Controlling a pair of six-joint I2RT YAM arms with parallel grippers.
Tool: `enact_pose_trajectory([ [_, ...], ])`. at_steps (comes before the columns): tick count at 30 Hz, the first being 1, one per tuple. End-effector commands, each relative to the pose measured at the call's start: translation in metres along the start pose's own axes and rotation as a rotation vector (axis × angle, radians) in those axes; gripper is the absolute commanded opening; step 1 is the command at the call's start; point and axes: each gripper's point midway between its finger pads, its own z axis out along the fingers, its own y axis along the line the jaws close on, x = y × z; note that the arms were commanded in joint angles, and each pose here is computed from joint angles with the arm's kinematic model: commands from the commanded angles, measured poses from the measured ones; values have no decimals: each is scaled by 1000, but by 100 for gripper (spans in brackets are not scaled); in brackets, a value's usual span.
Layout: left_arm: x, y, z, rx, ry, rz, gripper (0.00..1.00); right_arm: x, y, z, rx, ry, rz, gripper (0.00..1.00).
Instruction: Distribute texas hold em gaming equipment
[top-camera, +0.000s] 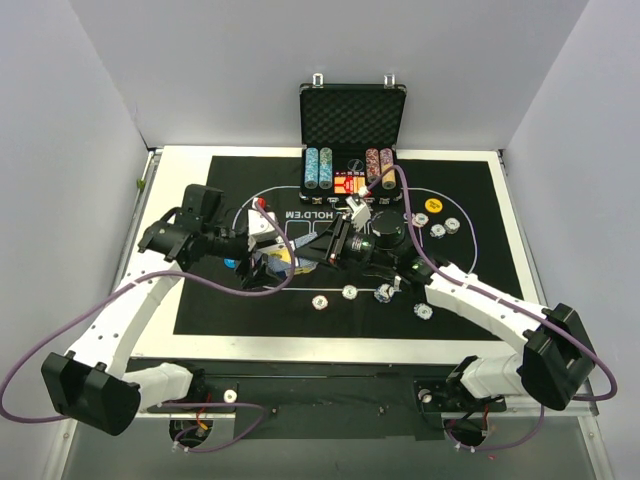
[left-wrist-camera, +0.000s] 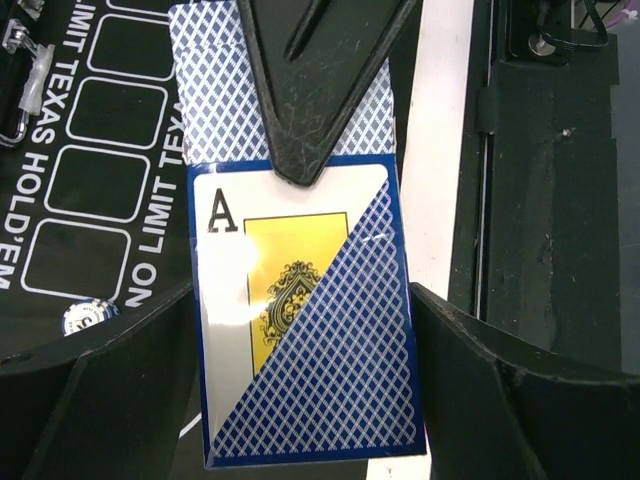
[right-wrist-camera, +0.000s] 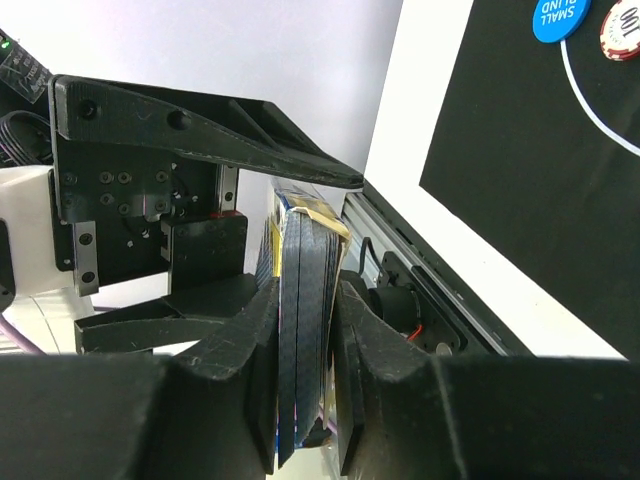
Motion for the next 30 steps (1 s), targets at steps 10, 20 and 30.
enact_pose_trajectory([
  [10, -12, 1, 3, 7, 22, 15, 59, 5, 12, 0, -44, 14, -87, 0],
  [20, -1, -10, 10, 38, 60, 37, 78, 3, 14, 5, -50, 14, -82, 0],
  [30, 8, -11, 12, 51, 86, 53, 77, 3, 18, 9, -56, 24, -83, 0],
])
